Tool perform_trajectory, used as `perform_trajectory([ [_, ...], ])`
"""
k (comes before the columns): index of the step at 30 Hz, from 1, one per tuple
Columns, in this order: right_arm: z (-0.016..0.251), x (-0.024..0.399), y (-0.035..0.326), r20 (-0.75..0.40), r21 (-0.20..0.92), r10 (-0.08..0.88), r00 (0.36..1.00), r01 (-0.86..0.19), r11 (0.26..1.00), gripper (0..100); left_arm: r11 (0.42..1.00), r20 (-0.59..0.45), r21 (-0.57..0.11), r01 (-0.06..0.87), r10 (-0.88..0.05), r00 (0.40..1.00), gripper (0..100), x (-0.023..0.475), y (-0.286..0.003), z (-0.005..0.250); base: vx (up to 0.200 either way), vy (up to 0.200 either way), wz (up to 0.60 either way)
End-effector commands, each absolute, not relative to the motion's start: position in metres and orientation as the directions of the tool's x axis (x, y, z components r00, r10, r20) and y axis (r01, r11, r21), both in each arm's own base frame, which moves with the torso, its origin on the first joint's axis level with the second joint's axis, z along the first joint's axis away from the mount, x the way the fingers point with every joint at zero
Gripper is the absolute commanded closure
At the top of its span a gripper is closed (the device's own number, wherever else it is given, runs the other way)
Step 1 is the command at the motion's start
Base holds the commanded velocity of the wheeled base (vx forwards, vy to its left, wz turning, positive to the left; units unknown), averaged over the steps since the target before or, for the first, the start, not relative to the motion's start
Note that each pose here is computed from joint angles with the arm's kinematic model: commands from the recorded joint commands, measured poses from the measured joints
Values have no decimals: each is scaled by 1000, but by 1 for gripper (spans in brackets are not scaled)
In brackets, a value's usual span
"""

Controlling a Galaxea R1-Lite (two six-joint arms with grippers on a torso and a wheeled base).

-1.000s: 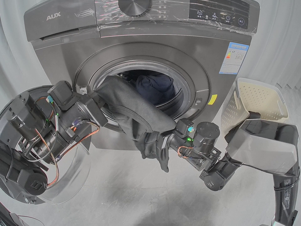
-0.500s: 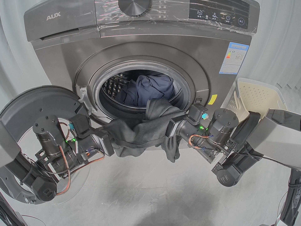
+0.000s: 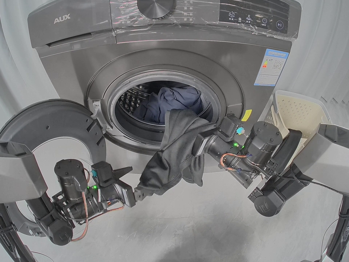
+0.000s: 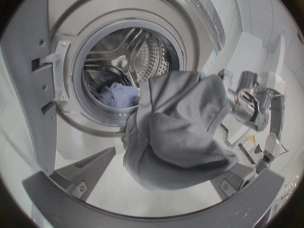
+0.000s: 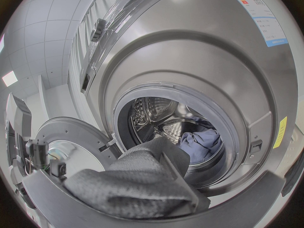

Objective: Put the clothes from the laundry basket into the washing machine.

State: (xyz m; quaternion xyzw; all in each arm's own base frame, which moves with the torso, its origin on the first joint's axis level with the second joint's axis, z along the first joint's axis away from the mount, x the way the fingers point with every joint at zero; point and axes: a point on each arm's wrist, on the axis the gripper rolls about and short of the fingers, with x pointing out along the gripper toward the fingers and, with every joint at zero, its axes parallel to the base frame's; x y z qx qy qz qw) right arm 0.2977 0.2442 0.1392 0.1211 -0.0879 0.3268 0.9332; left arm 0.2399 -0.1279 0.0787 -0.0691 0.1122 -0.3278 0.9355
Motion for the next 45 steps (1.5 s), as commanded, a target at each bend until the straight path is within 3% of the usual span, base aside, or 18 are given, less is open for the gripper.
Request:
perform_trajectory([
  [1, 147, 300, 241, 268, 168, 576, 772, -627, 761, 100, 770, -273, -189, 609, -637, 721, 0, 210, -120, 59, 0, 0, 0],
  [11, 152, 297, 243, 281, 172, 579, 766, -633, 754, 100, 668, -310, -187, 720, -736, 603, 0, 182, -138, 56, 0, 0, 0],
  [18, 151, 292, 249, 277, 180, 581, 765, -635, 751, 100, 646, -125, -162, 746, -763, 634, 0, 225, -170, 77, 0, 0, 0],
  [35, 146, 282, 262, 257, 196, 603, 755, -652, 733, 100, 633, -1, -152, 759, -768, 640, 0, 286, -221, 65, 0, 0, 0],
  [40, 146, 277, 267, 253, 199, 614, 748, -661, 723, 100, 653, 9, -151, 742, -750, 661, 0, 296, -228, 60, 0, 0, 0],
  [45, 143, 269, 269, 236, 201, 626, 743, -668, 717, 100, 711, 29, -147, 687, -692, 722, 0, 314, -232, 53, 0, 0, 0],
])
